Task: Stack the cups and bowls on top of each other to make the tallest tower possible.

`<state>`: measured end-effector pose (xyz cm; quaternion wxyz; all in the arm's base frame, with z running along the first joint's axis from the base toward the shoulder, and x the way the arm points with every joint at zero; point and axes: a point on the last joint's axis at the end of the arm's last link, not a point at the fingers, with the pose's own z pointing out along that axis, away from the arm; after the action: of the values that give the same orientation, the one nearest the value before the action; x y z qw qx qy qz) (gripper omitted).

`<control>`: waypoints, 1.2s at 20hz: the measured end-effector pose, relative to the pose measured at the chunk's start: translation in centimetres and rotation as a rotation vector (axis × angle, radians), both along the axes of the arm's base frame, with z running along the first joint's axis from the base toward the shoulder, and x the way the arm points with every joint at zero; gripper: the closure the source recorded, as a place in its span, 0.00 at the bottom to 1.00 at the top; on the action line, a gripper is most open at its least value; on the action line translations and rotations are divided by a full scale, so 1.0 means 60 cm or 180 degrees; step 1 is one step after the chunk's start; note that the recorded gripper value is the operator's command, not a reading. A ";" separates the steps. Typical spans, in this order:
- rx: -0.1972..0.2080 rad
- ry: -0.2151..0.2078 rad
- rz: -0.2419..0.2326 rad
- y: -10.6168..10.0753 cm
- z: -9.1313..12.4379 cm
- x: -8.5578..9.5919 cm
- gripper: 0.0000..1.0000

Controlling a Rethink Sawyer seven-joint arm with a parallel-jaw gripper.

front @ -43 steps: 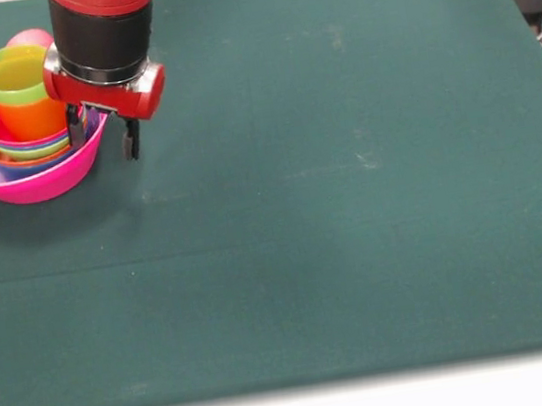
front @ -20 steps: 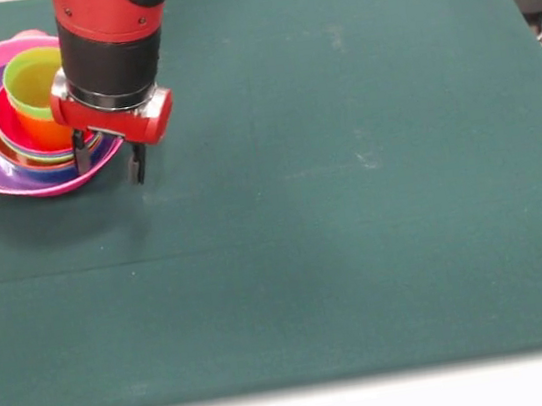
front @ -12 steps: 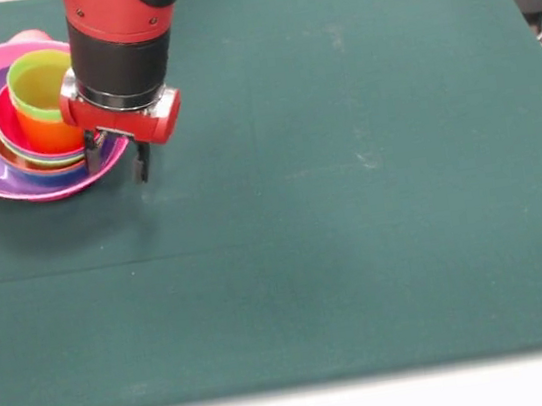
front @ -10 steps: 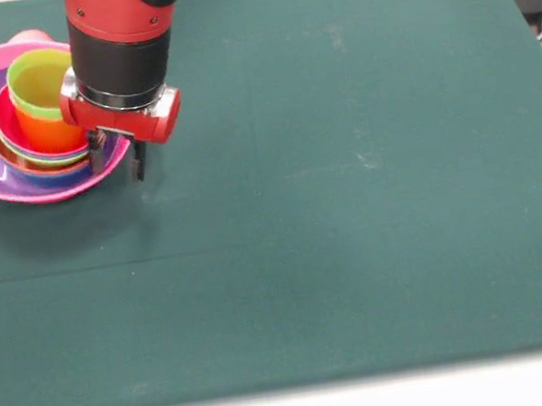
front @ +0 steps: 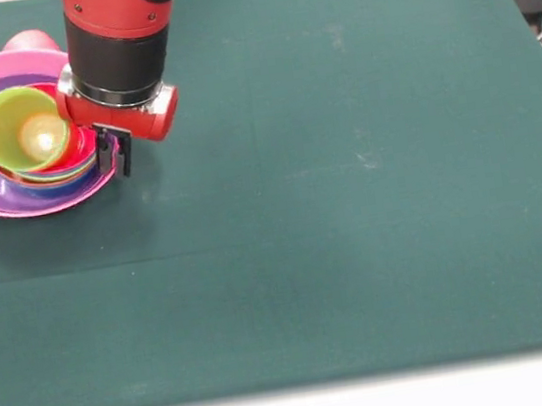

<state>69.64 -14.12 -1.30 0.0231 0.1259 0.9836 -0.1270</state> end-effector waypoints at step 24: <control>-0.0018 0.0009 0.0027 0.016 0.023 0.009 1.00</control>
<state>70.16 -13.16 0.07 0.0226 0.1216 0.9838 -0.1299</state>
